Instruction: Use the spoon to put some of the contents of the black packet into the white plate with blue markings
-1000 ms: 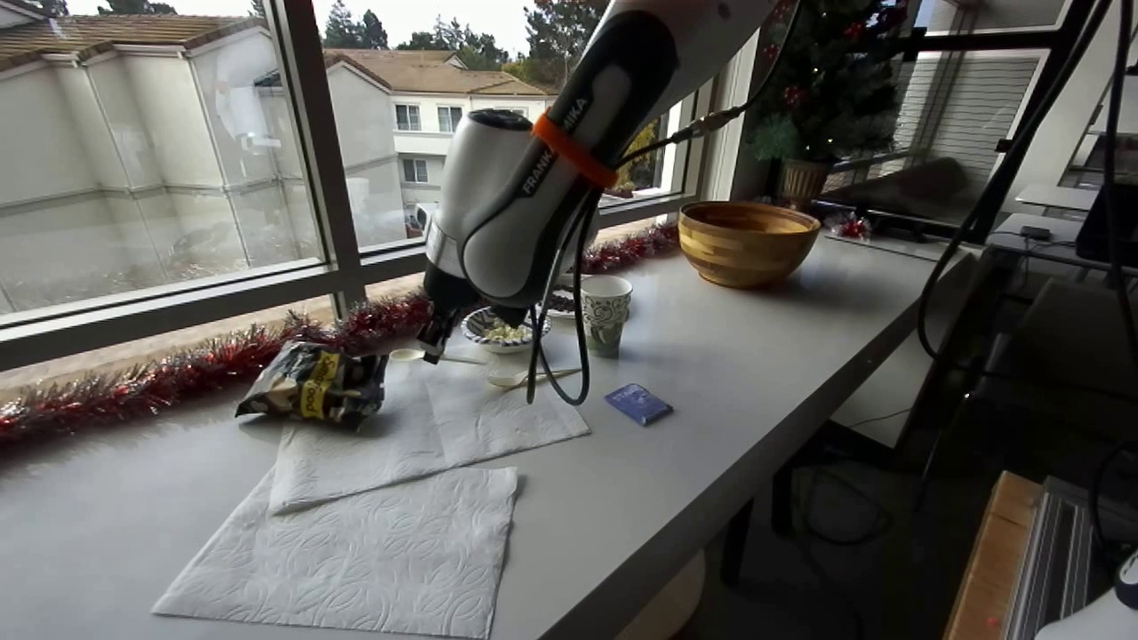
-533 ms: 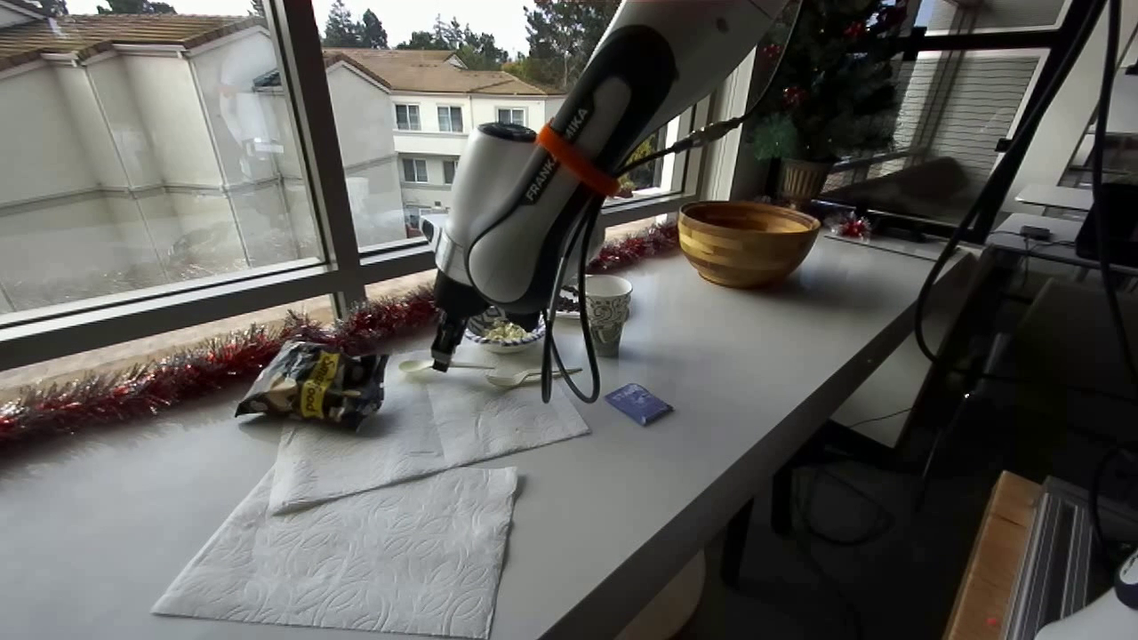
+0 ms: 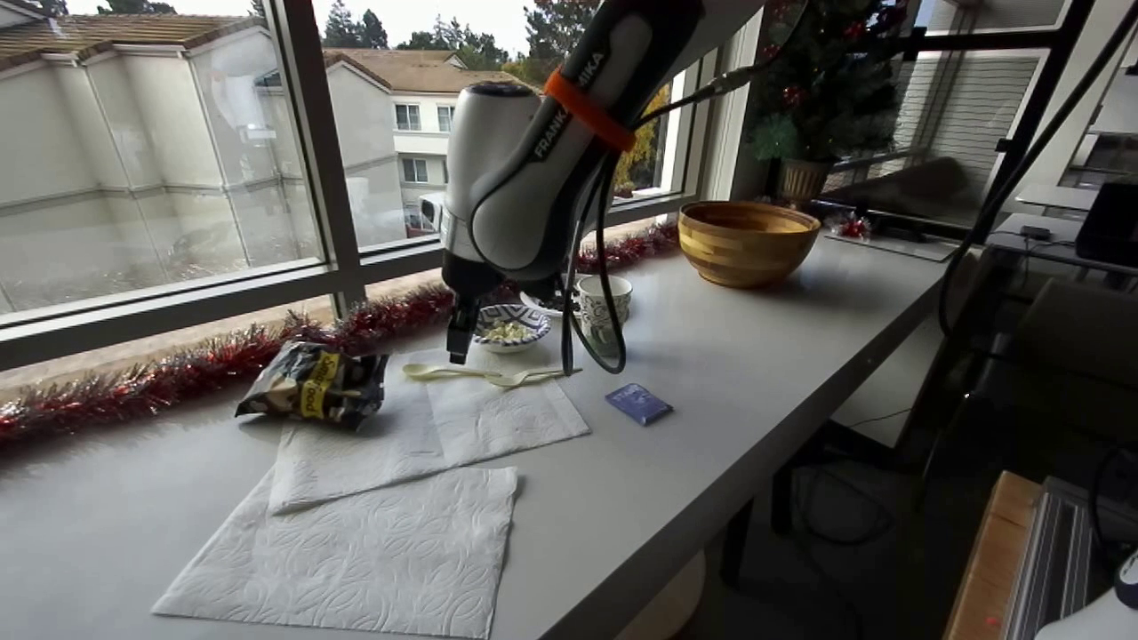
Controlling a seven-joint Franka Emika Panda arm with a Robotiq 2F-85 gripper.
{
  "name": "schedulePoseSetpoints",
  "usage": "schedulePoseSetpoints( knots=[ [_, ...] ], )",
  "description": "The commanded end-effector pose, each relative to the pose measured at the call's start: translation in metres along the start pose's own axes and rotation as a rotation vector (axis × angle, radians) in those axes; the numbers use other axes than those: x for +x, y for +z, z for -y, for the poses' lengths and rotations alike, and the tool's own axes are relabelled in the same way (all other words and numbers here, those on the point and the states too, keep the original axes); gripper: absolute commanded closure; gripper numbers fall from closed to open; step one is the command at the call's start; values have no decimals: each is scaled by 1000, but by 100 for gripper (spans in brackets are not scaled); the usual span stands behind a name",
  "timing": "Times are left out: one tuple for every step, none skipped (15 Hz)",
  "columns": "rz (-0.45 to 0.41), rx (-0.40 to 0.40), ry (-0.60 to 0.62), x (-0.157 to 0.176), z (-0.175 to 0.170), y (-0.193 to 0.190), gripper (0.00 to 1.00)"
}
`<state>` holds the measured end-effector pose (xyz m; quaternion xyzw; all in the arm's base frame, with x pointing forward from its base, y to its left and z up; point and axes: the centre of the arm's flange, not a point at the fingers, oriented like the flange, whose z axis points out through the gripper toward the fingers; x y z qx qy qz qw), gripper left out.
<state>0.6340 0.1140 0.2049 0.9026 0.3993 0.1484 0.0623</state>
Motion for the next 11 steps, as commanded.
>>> schedulePoseSetpoints(
  knots=[
    [170,22,96,-20,29,-81,13],
    [206,67,110,-23,29,-102,7],
    [228,94,131,-26,30,-117,1],
    [258,110,179,-29,31,-135,0],
    [274,81,253,-32,28,-145,0],
    [274,75,307,-36,16,-153,0],
    [268,91,359,-45,-4,-158,0],
    [241,101,408,-54,-20,-163,0],
    [252,80,315,-32,1,-150,0],
    [241,80,357,-40,-12,-157,0],
    [237,78,381,-47,-21,-160,0]
  ],
)
